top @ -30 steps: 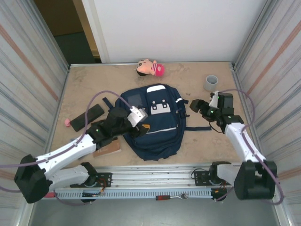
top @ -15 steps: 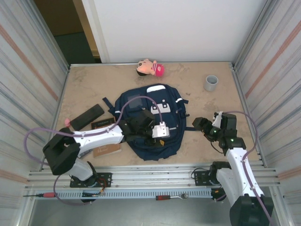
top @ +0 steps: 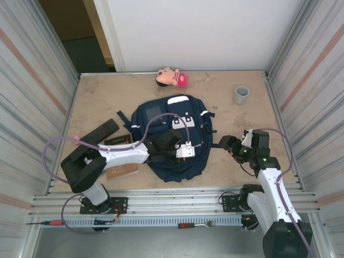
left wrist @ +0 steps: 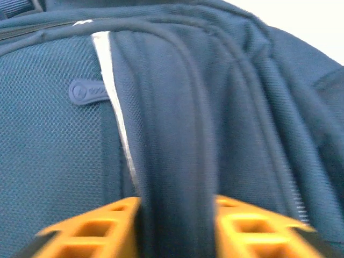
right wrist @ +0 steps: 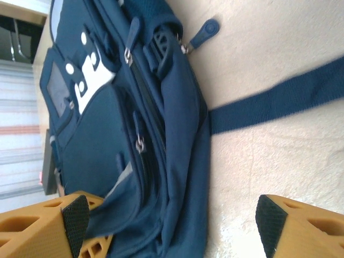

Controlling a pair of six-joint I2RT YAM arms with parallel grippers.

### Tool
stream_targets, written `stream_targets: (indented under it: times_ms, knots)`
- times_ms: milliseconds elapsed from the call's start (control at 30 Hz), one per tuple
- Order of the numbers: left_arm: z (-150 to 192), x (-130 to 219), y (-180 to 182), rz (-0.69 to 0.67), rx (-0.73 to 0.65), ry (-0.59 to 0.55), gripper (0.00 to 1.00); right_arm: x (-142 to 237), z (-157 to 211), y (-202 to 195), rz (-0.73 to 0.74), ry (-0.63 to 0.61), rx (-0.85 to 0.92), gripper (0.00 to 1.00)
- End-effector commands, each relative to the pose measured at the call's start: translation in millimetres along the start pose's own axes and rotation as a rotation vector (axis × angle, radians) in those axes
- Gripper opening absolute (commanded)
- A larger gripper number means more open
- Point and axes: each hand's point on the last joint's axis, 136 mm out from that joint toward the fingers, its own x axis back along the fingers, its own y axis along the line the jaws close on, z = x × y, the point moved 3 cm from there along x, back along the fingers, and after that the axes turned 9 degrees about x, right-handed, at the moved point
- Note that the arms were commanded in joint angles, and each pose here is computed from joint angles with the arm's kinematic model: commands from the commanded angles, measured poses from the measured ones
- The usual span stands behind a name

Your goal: Pack the student bag

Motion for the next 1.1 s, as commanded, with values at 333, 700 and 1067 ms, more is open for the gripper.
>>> stream_targets:
  times_ms: [333,700,1067]
  knots:
    - [-58,131,43,0.057,0.16,-0.405,0.0,7,-21,38,-0.185,-0.075,0.208,0.81]
    - [-41,214,86,0.143,0.218,-0.623,0.0,-17,-39,44,-0.233,-0.28,0.643,0.73]
    - [-36,242,100,0.182,0.201,-0.666,0.0,-75,-15,77,-0.33,-0.162,0.971,0.69]
